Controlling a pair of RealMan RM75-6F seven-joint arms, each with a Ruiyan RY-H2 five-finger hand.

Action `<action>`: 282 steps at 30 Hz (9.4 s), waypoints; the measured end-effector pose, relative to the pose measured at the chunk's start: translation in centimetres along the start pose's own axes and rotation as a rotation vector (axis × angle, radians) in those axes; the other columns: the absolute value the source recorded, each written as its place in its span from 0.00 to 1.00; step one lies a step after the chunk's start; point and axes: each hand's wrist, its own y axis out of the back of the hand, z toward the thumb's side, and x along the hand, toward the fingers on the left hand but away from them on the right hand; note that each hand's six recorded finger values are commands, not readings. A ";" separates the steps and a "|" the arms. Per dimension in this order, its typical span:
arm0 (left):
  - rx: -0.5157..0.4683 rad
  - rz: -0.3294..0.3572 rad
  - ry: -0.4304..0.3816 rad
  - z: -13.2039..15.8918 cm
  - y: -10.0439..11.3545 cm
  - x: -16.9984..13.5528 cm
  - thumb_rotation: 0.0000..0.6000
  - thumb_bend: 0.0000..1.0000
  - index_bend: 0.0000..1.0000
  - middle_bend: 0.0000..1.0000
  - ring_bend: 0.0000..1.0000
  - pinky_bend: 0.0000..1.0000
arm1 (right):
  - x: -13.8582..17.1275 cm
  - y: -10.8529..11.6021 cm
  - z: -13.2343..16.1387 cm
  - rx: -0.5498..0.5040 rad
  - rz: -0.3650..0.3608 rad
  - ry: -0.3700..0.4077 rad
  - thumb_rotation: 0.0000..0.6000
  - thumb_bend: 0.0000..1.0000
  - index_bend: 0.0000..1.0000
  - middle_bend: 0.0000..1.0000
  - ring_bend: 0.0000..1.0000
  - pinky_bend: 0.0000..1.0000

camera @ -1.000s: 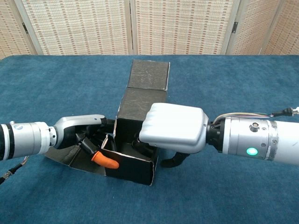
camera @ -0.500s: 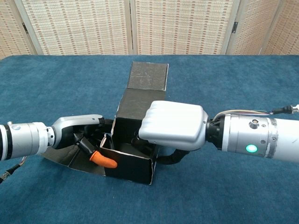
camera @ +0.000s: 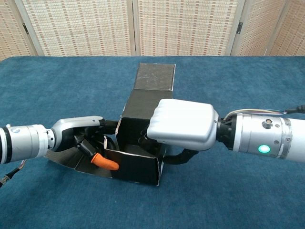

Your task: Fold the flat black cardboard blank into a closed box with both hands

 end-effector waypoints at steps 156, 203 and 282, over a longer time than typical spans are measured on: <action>0.806 0.507 -0.548 9.6 7.7 -6.8 1.00 0.32 0.33 0.36 0.84 0.88 | -0.1 -1.1 -2.2 -1.740 -0.280 -0.602 1.00 0.26 0.48 0.55 0.78 1.00; 1.297 0.246 -0.516 1.5 2.0 -1.6 1.00 0.32 0.60 0.56 0.81 0.84 | -1.6 -6.4 -0.5 -1.526 -0.198 -0.635 1.00 0.26 0.48 0.53 0.78 1.00; 0.134 0.221 -0.046 -4.7 7.0 -5.0 1.00 0.18 0.00 0.00 0.61 0.88 | 6.3 6.1 -4.6 -1.375 -0.387 -0.568 1.00 0.03 0.00 0.04 0.61 1.00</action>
